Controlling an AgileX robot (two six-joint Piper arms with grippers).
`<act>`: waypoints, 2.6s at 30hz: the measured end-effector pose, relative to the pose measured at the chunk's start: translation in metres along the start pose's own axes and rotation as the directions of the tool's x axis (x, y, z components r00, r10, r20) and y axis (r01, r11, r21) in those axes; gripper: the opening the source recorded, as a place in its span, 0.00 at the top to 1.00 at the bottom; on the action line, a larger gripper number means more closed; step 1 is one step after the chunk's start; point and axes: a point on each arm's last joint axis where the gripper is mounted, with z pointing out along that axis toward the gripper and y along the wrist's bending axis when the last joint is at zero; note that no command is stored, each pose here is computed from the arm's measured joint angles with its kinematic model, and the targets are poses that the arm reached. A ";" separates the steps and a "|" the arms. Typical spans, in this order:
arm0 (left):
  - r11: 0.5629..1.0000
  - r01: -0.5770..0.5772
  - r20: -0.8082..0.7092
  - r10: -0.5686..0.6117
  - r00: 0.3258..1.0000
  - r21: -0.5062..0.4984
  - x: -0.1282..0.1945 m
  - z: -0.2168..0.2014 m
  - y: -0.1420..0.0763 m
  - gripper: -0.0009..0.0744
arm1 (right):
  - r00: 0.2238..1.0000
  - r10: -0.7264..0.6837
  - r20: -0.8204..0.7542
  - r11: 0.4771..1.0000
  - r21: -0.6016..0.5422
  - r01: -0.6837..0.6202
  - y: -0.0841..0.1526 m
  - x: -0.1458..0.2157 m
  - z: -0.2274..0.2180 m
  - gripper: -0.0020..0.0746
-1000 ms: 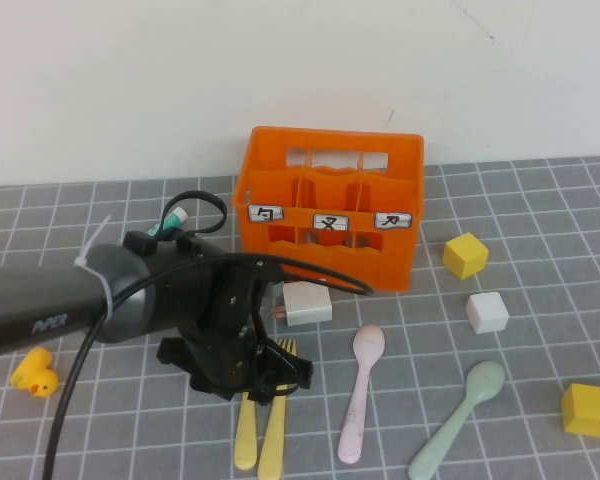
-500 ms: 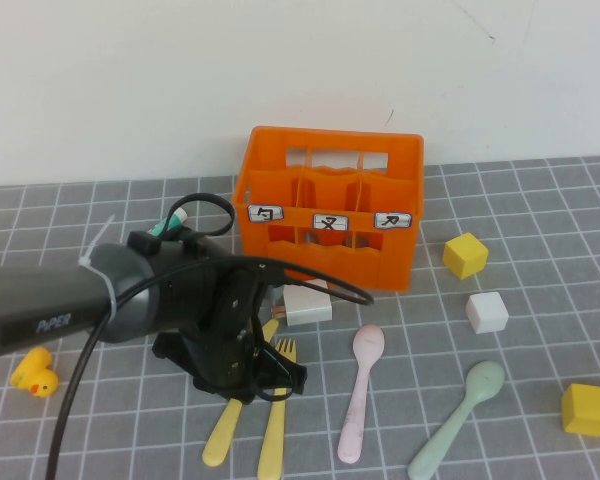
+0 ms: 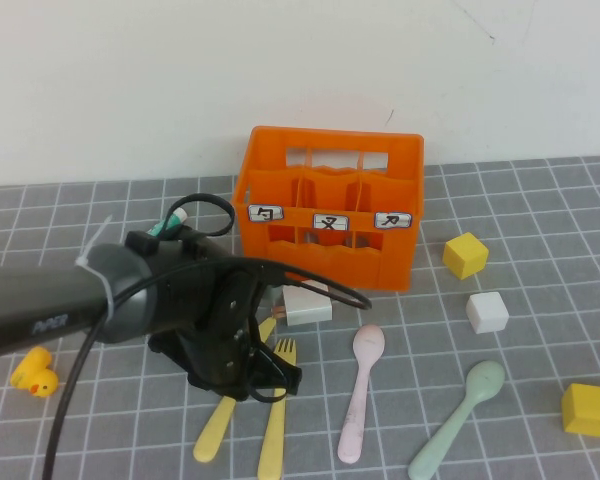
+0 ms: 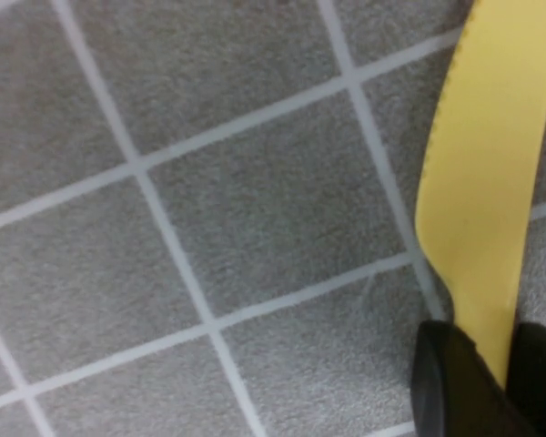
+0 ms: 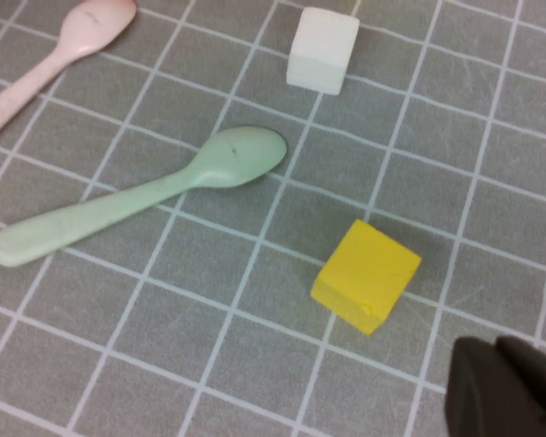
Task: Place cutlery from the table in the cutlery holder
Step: Pick up the knife
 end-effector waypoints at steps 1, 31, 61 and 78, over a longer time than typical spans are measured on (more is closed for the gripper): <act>1.000 -0.001 0.007 0.001 1.000 0.000 0.000 -0.003 0.000 0.86 | 1.000 0.000 0.000 1.000 0.000 0.000 0.000 0.000 0.000 0.98; 0.998 0.009 0.207 -0.020 0.978 0.055 0.004 -0.091 0.011 0.99 | 1.000 -0.002 -0.002 1.000 -0.004 0.002 0.000 0.000 0.000 0.98; 0.996 -0.068 -0.032 0.070 0.997 0.058 0.003 0.004 -0.005 0.60 | 1.000 -0.002 -0.008 1.000 -0.011 0.002 0.001 0.001 0.000 0.98; 0.996 -0.076 -0.008 0.077 0.997 0.047 0.001 0.001 -0.004 0.86 | 1.000 0.000 -0.008 1.000 -0.012 0.000 0.001 0.001 0.000 0.98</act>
